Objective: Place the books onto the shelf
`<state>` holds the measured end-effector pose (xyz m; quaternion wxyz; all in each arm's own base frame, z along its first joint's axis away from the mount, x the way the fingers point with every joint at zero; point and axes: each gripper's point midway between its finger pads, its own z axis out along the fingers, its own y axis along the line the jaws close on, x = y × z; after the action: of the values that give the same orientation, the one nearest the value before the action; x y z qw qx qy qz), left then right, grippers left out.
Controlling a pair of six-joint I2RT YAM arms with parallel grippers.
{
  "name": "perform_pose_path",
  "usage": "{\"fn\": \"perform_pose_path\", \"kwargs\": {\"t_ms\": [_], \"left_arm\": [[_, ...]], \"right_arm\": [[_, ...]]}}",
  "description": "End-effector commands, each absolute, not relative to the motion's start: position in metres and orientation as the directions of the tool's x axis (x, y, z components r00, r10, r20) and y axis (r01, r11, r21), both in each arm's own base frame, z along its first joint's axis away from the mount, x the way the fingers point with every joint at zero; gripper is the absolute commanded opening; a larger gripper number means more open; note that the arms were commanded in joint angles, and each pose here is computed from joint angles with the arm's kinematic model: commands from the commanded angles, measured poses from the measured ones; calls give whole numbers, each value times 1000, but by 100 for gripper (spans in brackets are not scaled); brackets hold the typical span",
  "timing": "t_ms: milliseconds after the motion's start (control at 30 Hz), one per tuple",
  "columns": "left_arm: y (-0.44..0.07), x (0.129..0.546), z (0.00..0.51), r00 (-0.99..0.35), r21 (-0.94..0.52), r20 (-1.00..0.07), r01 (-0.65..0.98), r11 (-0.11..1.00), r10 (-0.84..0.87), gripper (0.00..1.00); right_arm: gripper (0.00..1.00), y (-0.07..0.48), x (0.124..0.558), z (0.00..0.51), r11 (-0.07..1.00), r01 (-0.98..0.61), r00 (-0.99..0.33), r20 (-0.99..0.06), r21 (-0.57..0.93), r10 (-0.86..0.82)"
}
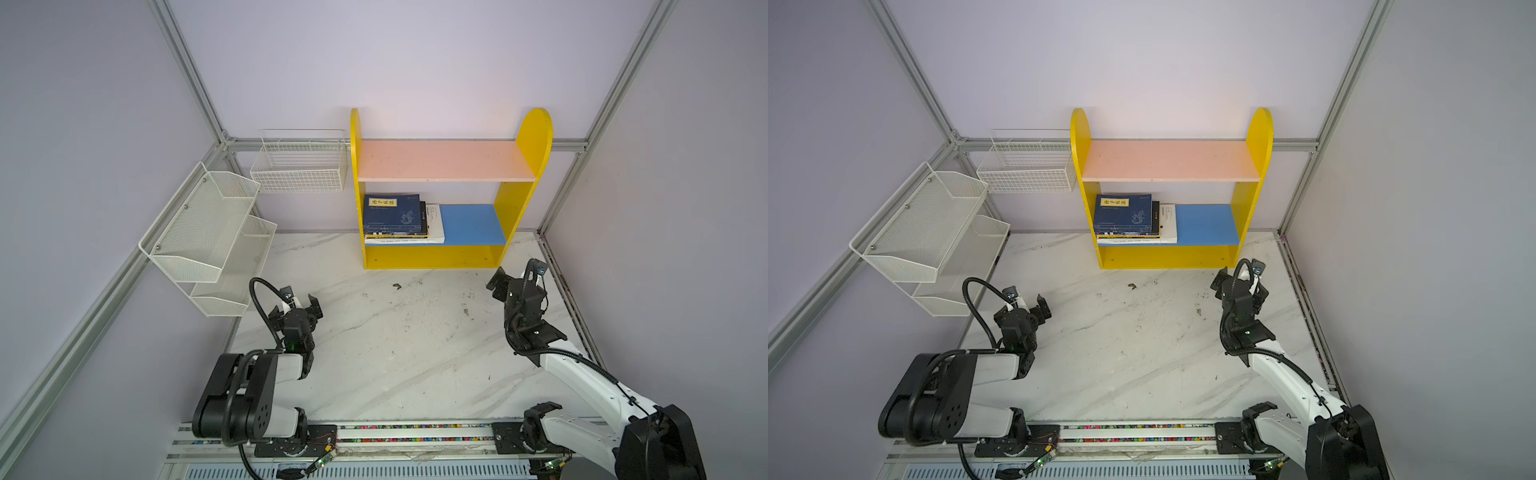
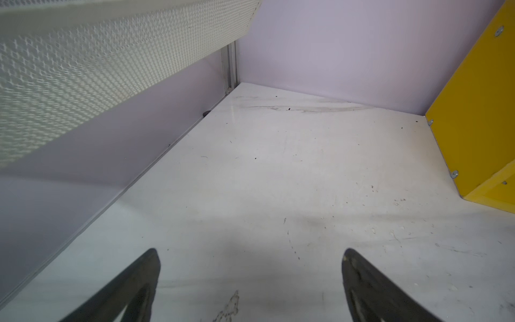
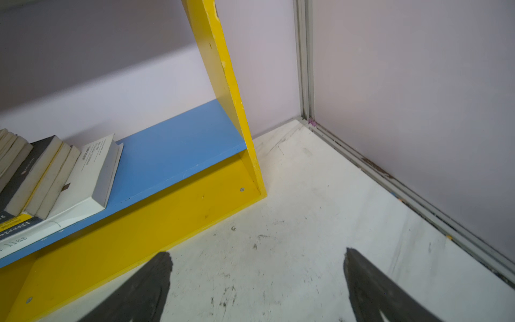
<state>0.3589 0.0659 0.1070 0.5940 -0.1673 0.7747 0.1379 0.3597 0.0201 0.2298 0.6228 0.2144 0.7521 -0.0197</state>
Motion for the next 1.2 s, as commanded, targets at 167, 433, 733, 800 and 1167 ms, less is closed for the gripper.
{"fn": "perform_pose_path", "kwargs": {"t_ms": [167, 433, 733, 800, 1167], "left_arm": [[54, 392, 113, -237, 16, -970, -294, 956, -56, 100], [54, 393, 115, -220, 32, -975, -286, 958, -33, 100], [51, 394, 115, -222, 43, -975, -273, 961, -19, 100], [51, 394, 115, -223, 46, -975, -272, 961, -17, 100], [50, 396, 114, -227, 51, -974, -272, 961, -12, 100]], "right_arm": [[97, 5, 372, 207, 947, 309, -64, -992, 87, 112], [97, -22, 392, 170, 945, 311, -15, -994, 97, 107], [97, -14, 424, 143, 977, 181, 30, -994, 113, 109], [97, -15, 421, 139, 975, 181, 0, -992, 125, 128], [97, 5, 443, 130, 996, 64, -82, -995, 58, 64]]}}
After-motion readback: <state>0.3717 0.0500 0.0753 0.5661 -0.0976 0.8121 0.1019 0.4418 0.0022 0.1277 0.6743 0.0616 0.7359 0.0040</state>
